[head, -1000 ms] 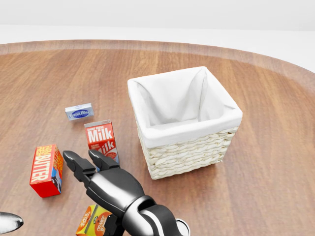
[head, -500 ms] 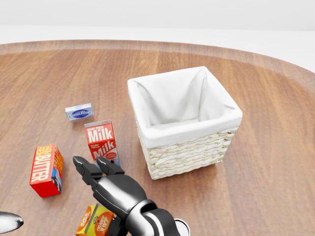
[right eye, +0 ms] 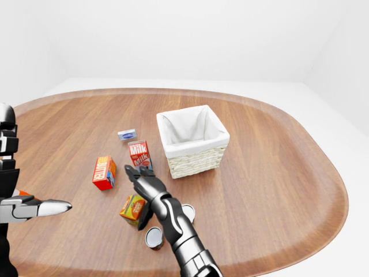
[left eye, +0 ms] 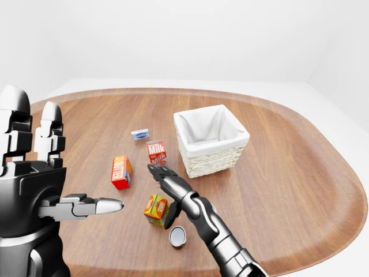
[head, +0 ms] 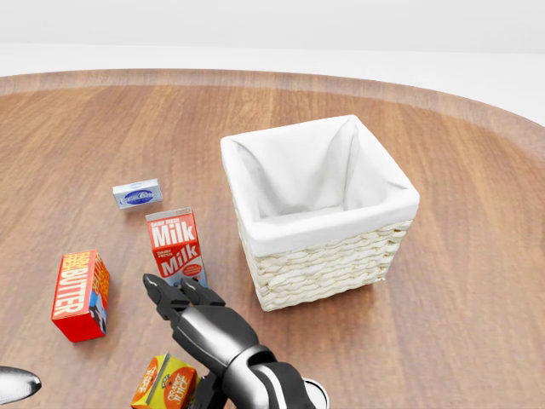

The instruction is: Pick up the orange juice, and put it in the basket.

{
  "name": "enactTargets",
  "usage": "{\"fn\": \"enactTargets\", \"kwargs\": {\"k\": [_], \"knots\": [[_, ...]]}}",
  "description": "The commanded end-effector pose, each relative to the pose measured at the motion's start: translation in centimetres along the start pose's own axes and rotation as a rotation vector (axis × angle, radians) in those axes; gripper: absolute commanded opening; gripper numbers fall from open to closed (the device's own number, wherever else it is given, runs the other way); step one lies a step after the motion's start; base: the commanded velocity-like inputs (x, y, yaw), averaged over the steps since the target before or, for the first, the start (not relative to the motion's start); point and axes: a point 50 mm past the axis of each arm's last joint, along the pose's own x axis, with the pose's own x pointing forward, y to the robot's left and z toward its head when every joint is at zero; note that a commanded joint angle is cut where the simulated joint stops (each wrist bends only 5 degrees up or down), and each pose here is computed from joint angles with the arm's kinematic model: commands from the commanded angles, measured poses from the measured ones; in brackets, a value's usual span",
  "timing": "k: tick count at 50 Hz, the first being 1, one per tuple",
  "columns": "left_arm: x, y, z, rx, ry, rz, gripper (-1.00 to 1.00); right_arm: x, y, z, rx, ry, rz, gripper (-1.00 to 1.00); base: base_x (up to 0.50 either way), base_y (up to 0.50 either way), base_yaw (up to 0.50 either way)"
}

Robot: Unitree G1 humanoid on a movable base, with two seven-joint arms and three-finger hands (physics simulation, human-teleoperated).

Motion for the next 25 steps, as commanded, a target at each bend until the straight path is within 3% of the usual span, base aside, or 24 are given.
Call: {"fn": "enactTargets", "kwargs": {"k": [1,25], "knots": [[0.0,0.0,0.2,0.001,-0.008,-0.001,1.0,0.5,0.1,-0.8,0.017,0.035,0.0,1.0,0.0,0.0,0.0],[0.0,0.0,0.2,0.002,-0.009,-0.001,1.0,1.6,0.4,-0.6,0.028,0.047,0.018,1.0,0.0,0.0,0.0]]}}
